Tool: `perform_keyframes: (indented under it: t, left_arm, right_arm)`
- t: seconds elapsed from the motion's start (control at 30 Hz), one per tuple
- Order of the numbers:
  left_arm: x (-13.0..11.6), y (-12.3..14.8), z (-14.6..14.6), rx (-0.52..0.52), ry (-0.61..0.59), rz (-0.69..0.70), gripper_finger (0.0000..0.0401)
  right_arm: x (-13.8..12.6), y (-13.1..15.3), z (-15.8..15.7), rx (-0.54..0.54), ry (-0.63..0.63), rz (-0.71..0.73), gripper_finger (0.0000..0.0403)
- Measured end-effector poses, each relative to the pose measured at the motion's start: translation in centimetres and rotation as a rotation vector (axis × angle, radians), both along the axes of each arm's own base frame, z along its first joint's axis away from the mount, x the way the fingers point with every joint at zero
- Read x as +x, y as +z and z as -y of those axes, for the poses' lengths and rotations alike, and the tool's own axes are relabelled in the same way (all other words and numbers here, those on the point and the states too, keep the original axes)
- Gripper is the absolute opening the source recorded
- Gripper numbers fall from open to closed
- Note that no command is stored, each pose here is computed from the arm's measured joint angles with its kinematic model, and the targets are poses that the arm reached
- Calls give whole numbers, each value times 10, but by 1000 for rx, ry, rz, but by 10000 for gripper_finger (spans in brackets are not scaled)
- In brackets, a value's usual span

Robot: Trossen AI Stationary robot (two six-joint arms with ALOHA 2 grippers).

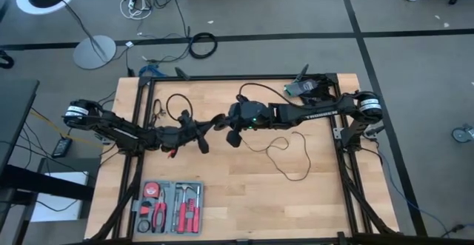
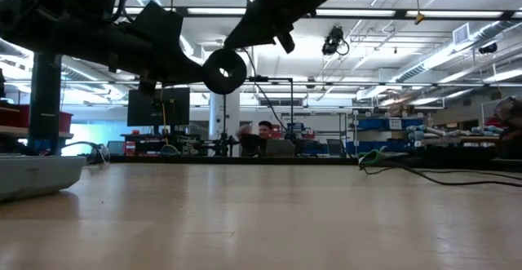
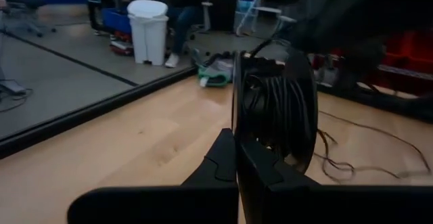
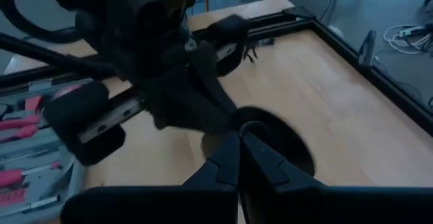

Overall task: Coil cords
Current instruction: Coil the black wire on the spool

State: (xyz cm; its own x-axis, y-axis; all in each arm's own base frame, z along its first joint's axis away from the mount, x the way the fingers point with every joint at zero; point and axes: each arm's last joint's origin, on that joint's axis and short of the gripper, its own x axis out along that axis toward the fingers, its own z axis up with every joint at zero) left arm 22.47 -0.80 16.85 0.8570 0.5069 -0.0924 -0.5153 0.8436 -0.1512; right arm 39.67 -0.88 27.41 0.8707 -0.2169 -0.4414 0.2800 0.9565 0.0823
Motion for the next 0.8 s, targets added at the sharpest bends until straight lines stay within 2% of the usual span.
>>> perform_keyframes:
  t: [0.3,0.4,0.47,0.63,0.8]
  left_arm:
    - [-1,1,-1,-13,46,25,0]
    - [0,6,-1,-20,45,77,0]
    - [0,9,-1,-23,44,109,0]
    - [0,10,-1,-25,44,120,0]
    - [0,11,-1,-26,40,126,0]
  right_arm:
    - [7,3,-1,-20,57,72,4]
    - [14,-5,-2,-15,73,87,6]
    - [17,-19,-2,-15,76,44,8]
    - [28,-35,-5,-24,104,50,10]
    - [28,-46,-5,-21,100,-26,9]
